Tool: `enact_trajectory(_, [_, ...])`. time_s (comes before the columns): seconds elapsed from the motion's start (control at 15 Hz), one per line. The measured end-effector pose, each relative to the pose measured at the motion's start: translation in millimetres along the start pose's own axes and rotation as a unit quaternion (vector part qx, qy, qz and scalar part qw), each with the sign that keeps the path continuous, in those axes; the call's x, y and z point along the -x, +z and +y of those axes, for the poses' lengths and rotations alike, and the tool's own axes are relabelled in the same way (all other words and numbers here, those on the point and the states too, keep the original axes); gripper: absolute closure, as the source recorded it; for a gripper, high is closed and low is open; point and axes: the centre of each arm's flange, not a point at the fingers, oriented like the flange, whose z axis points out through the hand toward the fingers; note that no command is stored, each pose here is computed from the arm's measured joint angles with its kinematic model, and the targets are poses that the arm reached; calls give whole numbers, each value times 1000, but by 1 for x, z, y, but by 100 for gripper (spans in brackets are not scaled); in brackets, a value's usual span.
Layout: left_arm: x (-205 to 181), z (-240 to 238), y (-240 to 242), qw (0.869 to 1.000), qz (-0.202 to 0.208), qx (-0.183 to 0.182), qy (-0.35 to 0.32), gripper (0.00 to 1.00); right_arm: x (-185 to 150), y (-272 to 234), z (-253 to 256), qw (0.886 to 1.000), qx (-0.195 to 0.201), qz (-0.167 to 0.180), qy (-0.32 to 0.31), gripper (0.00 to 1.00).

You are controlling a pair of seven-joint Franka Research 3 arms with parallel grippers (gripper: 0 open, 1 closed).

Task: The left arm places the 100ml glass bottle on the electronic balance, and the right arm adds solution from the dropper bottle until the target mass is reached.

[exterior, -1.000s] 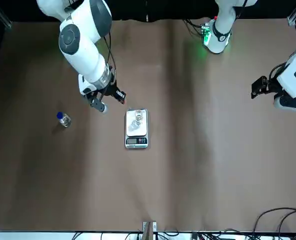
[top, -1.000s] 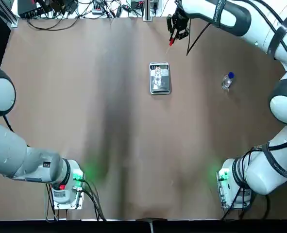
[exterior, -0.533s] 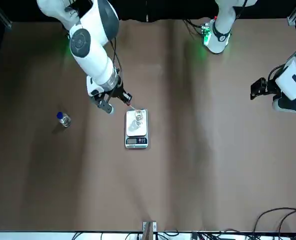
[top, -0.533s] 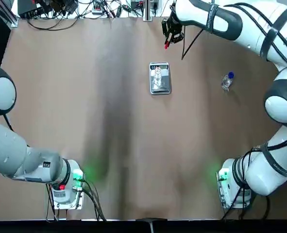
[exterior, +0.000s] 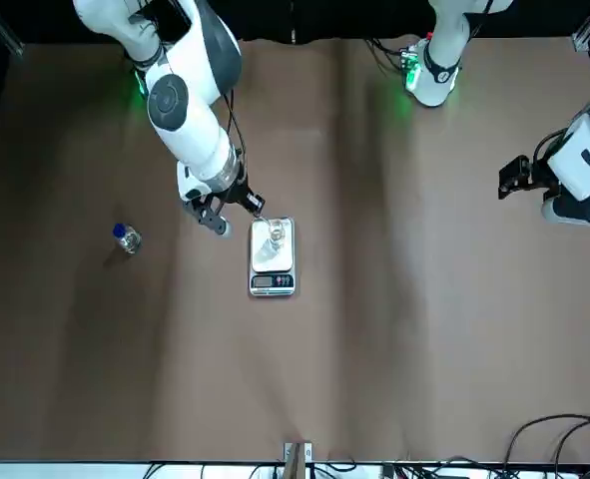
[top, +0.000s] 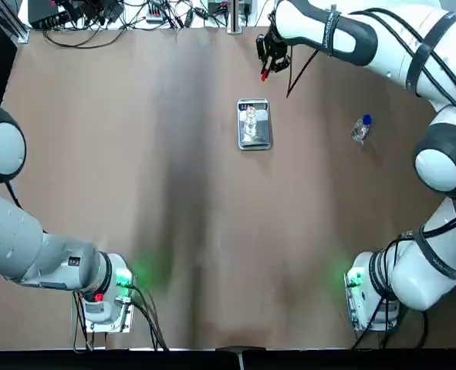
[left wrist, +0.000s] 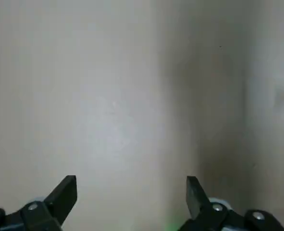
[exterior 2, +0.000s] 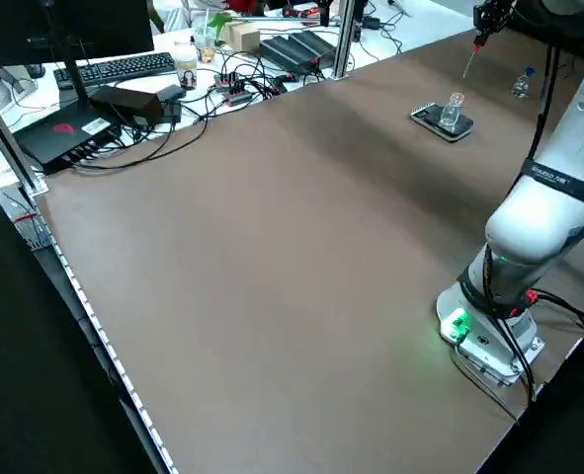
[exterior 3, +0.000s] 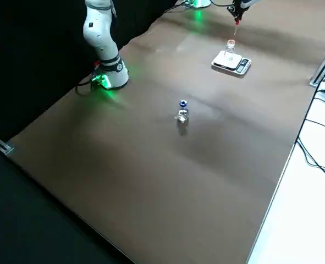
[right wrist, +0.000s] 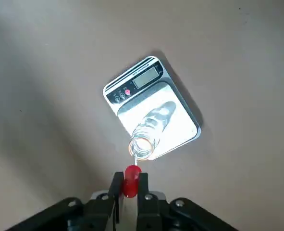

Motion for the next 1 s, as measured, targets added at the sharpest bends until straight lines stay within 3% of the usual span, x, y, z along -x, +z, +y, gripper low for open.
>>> enact_trajectory(1.0, [0,0,1,1000,-1,0,0,0,-1,9,-4,1000,-4,4,-1,88])
